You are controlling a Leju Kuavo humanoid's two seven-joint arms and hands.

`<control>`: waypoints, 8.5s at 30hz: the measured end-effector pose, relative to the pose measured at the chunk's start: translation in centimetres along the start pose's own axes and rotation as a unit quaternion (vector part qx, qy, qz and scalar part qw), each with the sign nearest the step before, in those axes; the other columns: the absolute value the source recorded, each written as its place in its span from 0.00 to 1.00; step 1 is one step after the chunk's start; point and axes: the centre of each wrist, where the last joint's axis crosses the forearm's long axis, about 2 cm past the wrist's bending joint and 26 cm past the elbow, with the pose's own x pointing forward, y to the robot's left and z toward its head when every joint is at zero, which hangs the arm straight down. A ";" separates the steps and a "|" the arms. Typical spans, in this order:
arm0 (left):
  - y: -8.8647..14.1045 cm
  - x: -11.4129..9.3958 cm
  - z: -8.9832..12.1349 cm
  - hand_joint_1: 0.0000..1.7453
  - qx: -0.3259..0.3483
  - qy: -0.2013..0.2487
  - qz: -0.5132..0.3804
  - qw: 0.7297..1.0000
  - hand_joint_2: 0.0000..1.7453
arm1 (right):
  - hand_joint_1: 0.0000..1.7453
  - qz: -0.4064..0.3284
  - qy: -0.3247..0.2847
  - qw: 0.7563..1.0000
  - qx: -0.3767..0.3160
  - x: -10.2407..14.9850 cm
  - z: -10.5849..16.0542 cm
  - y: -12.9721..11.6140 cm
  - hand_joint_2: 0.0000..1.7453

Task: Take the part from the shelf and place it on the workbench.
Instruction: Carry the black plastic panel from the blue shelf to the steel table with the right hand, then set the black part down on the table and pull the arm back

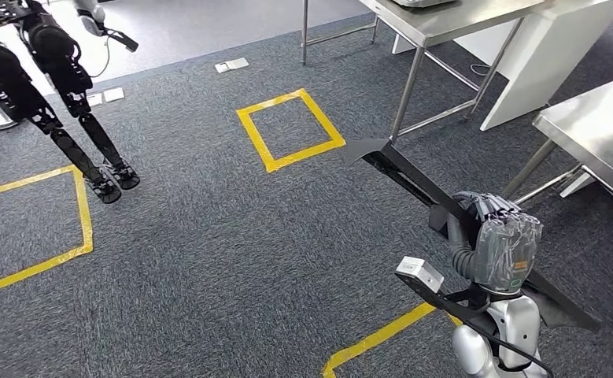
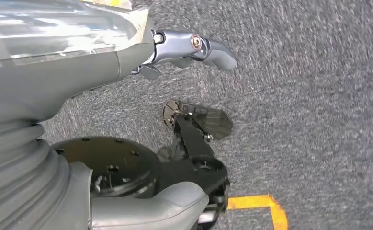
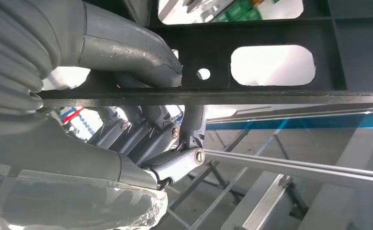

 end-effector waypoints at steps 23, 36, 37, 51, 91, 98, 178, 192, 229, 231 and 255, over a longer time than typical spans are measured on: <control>1.3 -0.4 0.0 0.00 -0.012 -0.001 0.027 1.000 1.00 | 1.00 -0.023 -0.025 0.999 -0.015 1.5 -2.2 0.2 1.00; -0.4 0.0 0.1 0.00 0.001 0.002 0.040 0.999 1.00 | 1.00 -0.021 -0.028 0.999 -0.012 1.6 -3.1 0.9 1.00; -0.5 0.0 0.1 0.00 -0.001 0.002 0.040 0.999 1.00 | 1.00 -0.020 -0.026 0.999 -0.012 1.5 -3.1 0.9 1.00; -0.2 0.1 0.0 0.00 -0.002 -0.003 0.039 0.999 1.00 | 1.00 -0.022 -0.020 0.999 -0.015 1.4 -3.4 0.9 1.00; -0.1 0.0 0.0 0.00 -0.004 0.006 0.038 0.999 1.00 | 1.00 -0.002 -0.030 1.000 -0.007 0.9 -4.8 1.6 1.00; -0.1 0.1 0.0 0.00 -0.004 0.005 0.038 0.999 1.00 | 1.00 -0.002 -0.031 0.999 -0.008 1.0 -5.0 1.6 1.00; 0.8 -0.1 -0.1 0.00 -0.009 0.005 0.033 0.999 1.00 | 1.00 0.069 -0.026 0.996 0.044 -0.3 -6.8 3.2 1.00; 0.7 0.0 -0.1 0.00 -0.015 0.002 0.033 0.999 1.00 | 1.00 0.071 -0.029 0.996 0.035 -0.3 -7.1 2.8 1.00; 0.6 0.0 -0.1 0.00 -0.024 0.002 0.024 0.999 1.00 | 1.00 0.087 -0.012 0.996 0.033 -1.6 -5.5 1.6 1.00; 0.6 0.0 -0.1 0.00 -0.024 0.002 0.023 0.999 1.00 | 1.00 0.088 -0.010 0.995 0.036 -1.7 -5.2 1.7 1.00; 0.6 0.0 -0.1 0.00 -0.022 0.000 0.021 1.000 1.00 | 1.00 0.090 -0.003 0.996 0.026 -1.3 -5.1 1.2 1.00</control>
